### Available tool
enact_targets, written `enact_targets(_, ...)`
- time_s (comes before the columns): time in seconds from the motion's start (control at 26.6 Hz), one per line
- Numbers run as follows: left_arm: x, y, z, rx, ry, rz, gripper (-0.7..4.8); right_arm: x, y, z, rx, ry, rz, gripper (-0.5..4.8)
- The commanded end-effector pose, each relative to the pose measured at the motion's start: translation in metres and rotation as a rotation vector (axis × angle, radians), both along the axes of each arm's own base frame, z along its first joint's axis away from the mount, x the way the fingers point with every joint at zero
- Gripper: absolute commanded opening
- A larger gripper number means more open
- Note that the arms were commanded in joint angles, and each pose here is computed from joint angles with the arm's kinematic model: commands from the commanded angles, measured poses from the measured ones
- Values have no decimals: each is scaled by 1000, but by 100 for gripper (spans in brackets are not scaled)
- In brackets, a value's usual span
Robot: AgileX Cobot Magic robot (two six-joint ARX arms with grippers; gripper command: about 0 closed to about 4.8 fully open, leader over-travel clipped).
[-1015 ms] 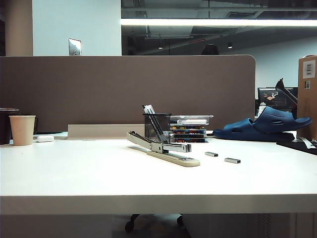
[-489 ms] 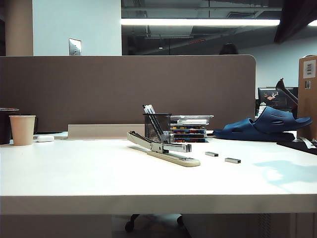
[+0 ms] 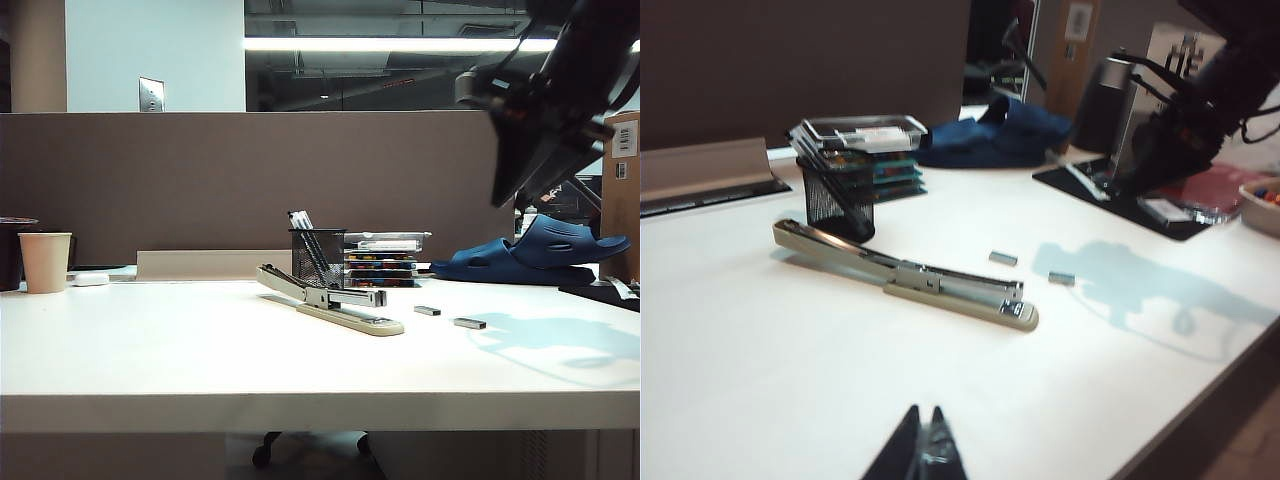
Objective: Pick up a set of staples and put them into the open stapler.
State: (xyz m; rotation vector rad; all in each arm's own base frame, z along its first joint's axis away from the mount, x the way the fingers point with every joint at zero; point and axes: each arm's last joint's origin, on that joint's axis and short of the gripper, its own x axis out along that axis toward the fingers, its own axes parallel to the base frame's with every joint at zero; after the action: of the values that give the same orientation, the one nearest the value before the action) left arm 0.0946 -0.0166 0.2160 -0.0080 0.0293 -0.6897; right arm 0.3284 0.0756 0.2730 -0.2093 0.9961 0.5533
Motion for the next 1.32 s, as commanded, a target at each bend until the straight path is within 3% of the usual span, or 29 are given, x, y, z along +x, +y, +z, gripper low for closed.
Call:
enact_targets(0.04, 6, 0, 3, 46, -7, -5, -5, 9, 6, -6, -5, -23, 12, 247)
enact_targets(0.68, 15, 0, 2, 70, 4, -9, -5, 44, 26, -74, -121, 22, 54, 253)
enact_targets(1.32, 15, 0, 2, 70, 8, -9, -5, 50, 39, -93, -122, 25, 69, 252)
